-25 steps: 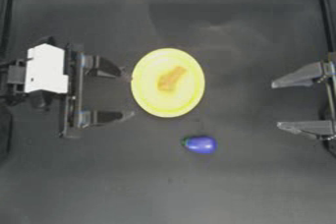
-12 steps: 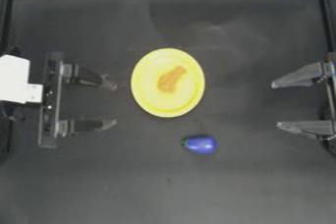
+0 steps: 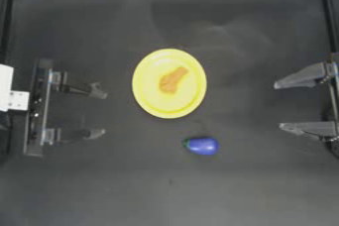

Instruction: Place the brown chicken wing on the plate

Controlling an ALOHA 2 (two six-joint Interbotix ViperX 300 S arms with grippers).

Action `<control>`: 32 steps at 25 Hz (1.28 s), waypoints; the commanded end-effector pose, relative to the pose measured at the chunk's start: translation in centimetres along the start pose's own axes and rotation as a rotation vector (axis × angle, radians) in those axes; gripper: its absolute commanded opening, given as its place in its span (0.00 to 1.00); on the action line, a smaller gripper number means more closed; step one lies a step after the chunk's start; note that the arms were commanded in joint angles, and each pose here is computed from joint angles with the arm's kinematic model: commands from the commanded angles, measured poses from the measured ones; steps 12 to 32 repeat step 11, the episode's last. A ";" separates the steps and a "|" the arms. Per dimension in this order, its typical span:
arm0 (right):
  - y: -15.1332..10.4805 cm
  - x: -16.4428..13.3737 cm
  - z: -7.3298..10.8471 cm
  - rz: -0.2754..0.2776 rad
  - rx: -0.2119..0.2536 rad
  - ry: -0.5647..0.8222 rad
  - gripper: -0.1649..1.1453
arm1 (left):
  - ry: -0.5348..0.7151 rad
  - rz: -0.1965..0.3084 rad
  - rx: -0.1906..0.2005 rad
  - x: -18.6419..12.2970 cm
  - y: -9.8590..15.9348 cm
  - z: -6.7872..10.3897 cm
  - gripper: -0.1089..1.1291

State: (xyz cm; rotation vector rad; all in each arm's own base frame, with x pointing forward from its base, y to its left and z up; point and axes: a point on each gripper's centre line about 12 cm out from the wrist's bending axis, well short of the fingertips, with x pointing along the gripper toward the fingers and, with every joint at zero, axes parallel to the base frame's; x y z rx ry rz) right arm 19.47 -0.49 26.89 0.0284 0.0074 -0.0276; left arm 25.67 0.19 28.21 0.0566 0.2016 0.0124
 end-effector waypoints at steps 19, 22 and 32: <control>0.0 0.2 0.8 -0.002 0.011 -0.025 0.88 | -0.130 0.010 -0.016 -3.6 0.1 0.5 0.86; 0.0 0.2 0.8 -0.002 0.011 -0.025 0.88 | -0.130 0.010 -0.016 -3.6 0.1 0.5 0.86; 0.0 0.2 0.8 -0.002 0.011 -0.025 0.88 | -0.130 0.010 -0.016 -3.6 0.1 0.5 0.86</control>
